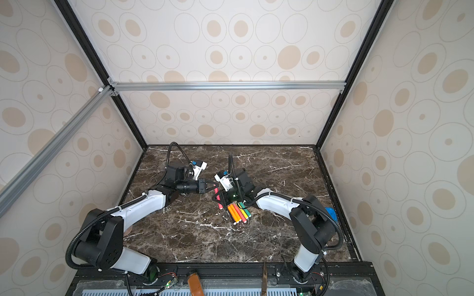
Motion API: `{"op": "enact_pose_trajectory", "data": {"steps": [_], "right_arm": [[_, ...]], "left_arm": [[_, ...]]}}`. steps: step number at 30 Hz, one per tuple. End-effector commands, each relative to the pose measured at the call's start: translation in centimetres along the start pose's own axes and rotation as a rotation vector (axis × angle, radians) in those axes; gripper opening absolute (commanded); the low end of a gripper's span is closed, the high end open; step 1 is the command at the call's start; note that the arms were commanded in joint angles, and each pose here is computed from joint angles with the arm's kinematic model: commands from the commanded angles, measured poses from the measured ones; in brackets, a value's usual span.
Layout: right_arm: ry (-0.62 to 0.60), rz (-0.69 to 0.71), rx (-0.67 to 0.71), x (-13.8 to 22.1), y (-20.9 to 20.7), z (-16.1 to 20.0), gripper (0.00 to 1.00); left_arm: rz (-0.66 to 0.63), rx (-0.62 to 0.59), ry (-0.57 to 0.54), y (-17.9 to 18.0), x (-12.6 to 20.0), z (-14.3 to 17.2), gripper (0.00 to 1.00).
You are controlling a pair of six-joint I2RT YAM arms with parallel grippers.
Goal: Remove pen caps from pens
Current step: Open the pen cap on the pen.
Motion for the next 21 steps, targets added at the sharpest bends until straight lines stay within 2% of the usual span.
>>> {"op": "enact_pose_trajectory", "data": {"steps": [1, 4, 11, 21], "right_arm": [[0.148, -0.028, 0.050, 0.3, 2.2, 4.7, 0.00], [0.170, 0.000, 0.021, 0.1, 1.5, 5.9, 0.00], [0.240, 0.031, -0.010, -0.1, 0.6, 8.9, 0.00], [0.335, 0.043, 0.026, -0.2, 1.5, 11.7, 0.00]], "left_arm": [[-0.217, -0.114, -0.146, 3.5, 1.7, -5.5, 0.00], [-0.299, -0.134, -0.169, 4.8, 2.9, -7.3, 0.00], [-0.389, -0.154, -0.257, 6.6, 5.6, -11.3, 0.00], [-0.456, -0.166, -0.289, 8.9, 6.2, -14.1, 0.00]]}}
Point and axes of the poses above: each gripper's point midway between its finger pads, its own x axis back along the fingers, its own y axis along the line the jaws close on, z = x × y, the point moved 3 cm from there along x, back along the fingers, and after that the axes turned 15 degrees about -x, right-handed, at the moved point
